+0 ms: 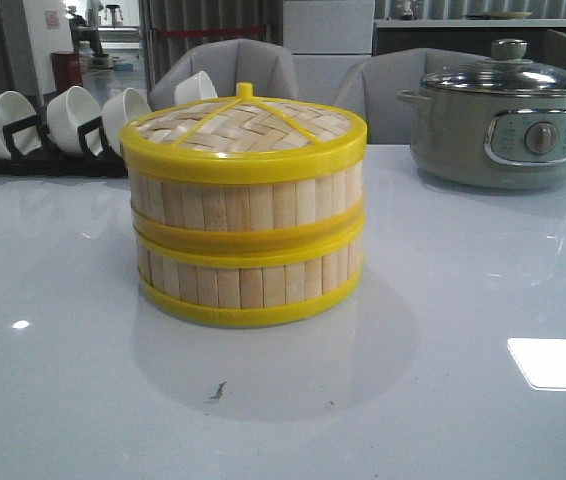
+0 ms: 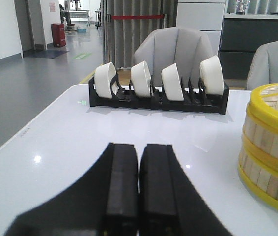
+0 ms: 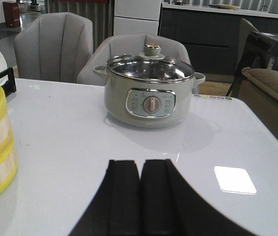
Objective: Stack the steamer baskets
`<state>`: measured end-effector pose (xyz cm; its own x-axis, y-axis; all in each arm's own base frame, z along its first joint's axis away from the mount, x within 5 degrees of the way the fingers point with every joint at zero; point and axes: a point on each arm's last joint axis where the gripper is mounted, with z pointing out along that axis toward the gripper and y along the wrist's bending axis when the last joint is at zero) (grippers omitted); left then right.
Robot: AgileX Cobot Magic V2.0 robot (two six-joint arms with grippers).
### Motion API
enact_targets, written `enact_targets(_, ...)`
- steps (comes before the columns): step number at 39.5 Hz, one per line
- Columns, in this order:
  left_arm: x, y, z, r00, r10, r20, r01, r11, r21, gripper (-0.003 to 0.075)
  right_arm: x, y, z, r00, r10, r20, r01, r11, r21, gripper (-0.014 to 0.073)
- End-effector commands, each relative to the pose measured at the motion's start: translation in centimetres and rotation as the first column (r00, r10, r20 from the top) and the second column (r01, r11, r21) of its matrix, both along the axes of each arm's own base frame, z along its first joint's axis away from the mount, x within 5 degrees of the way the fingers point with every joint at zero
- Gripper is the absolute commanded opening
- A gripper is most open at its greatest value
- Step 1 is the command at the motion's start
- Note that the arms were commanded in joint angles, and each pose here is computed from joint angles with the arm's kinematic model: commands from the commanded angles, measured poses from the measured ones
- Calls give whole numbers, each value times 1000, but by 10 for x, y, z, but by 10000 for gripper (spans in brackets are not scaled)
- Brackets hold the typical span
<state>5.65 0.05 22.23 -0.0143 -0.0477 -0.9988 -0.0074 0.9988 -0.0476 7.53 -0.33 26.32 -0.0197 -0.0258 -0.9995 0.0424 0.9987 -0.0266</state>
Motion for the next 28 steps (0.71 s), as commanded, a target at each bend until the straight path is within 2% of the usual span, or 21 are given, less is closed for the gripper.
enact_targets(1, -2, 0, 5, 986, -3, 164, 7, 1000, -25, 85, -1, 0, 17, 994, -1, 105, 3, 1000, -20, 68)
enact_targets(4, -3, 0, -3, 981, -2, 194, 9, 999, -34, 85, -1, 0, 17, 994, -1, 105, 3, 1000, -20, 68)
enact_targets(8, -2, 0, -7, 988, -2, 156, 8, 999, -40, 85, -1, 0, 17, 994, -1, 106, 3, 1000, -20, 68)
enact_targets(28, -2, 0, -8, 989, -2, 147, 7, 1000, -30, 85, -1, 0, 17, 994, -1, 105, 3, 1000, -20, 68)
